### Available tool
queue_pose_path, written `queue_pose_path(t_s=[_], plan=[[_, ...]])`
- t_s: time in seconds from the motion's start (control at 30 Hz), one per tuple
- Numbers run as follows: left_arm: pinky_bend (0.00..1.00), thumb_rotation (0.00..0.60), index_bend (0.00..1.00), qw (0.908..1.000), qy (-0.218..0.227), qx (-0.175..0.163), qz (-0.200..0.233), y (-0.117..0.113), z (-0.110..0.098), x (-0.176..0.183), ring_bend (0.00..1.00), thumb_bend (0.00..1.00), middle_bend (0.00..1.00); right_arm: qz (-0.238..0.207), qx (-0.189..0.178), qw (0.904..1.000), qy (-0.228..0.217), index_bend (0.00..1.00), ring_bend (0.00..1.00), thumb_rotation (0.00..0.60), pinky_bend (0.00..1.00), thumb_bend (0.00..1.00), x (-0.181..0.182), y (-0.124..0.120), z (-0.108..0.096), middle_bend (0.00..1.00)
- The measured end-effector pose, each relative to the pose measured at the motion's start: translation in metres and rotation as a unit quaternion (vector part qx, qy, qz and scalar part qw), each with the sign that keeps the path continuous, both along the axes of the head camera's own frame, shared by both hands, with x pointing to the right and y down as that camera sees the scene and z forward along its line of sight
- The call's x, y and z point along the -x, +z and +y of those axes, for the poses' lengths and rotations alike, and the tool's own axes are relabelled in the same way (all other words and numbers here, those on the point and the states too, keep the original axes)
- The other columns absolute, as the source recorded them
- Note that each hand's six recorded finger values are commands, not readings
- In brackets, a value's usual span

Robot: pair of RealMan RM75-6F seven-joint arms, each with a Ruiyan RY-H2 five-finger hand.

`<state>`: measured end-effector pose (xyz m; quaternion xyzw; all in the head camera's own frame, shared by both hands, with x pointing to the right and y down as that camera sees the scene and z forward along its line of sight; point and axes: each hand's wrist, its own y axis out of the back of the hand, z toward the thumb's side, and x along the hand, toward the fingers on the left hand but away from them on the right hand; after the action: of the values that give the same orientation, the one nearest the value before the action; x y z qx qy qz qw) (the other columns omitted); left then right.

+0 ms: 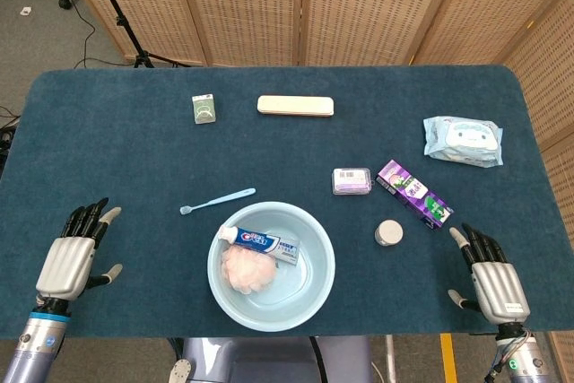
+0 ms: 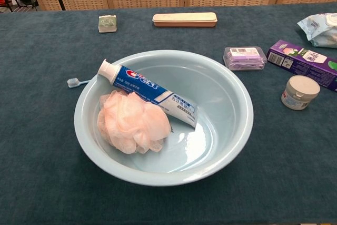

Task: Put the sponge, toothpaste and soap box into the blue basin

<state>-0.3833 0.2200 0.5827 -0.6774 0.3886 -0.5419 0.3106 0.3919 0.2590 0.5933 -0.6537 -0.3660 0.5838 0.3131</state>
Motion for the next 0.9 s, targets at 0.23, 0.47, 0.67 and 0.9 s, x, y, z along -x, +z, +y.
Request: queue_pose_path(t_s=[0.23, 0.47, 0.67, 0.9], plan=[[0.0, 0.6, 0.0, 1.0, 0.0, 0.002, 0.002, 0.004, 0.001, 0.004, 0.0, 0.2, 0.0, 0.012, 0.002, 0.9999, -0.005, 0.0, 0.0, 0.6, 0.07, 0.21, 0.003, 0.007, 0.001, 0.0], [0.0, 0.6, 0.0, 0.9998, -0.004, 0.015, 0.012, 0.011, 0.001, 0.005, 0.0, 0.21, 0.0, 0.024, -0.001, 0.9997, -0.009, 0.0, 0.0, 0.6, 0.07, 0.21, 0.009, 0.015, -0.011, 0.0], [0.0, 0.6, 0.0, 0.9994, -0.005, 0.031, 0.015, 0.019, 0.002, 0.006, 0.0, 0.21, 0.0, 0.023, -0.021, 0.999, -0.033, 0.0, 0.0, 0.6, 0.07, 0.21, 0.032, 0.014, -0.042, 0.0], [0.0, 0.6, 0.0, 0.9987, -0.014, 0.046, 0.018, 0.027, 0.0, 0.01, 0.0, 0.21, 0.0, 0.016, -0.023, 0.9959, -0.086, 0.0, 0.0, 0.6, 0.07, 0.21, 0.074, 0.018, -0.076, 0.0]])
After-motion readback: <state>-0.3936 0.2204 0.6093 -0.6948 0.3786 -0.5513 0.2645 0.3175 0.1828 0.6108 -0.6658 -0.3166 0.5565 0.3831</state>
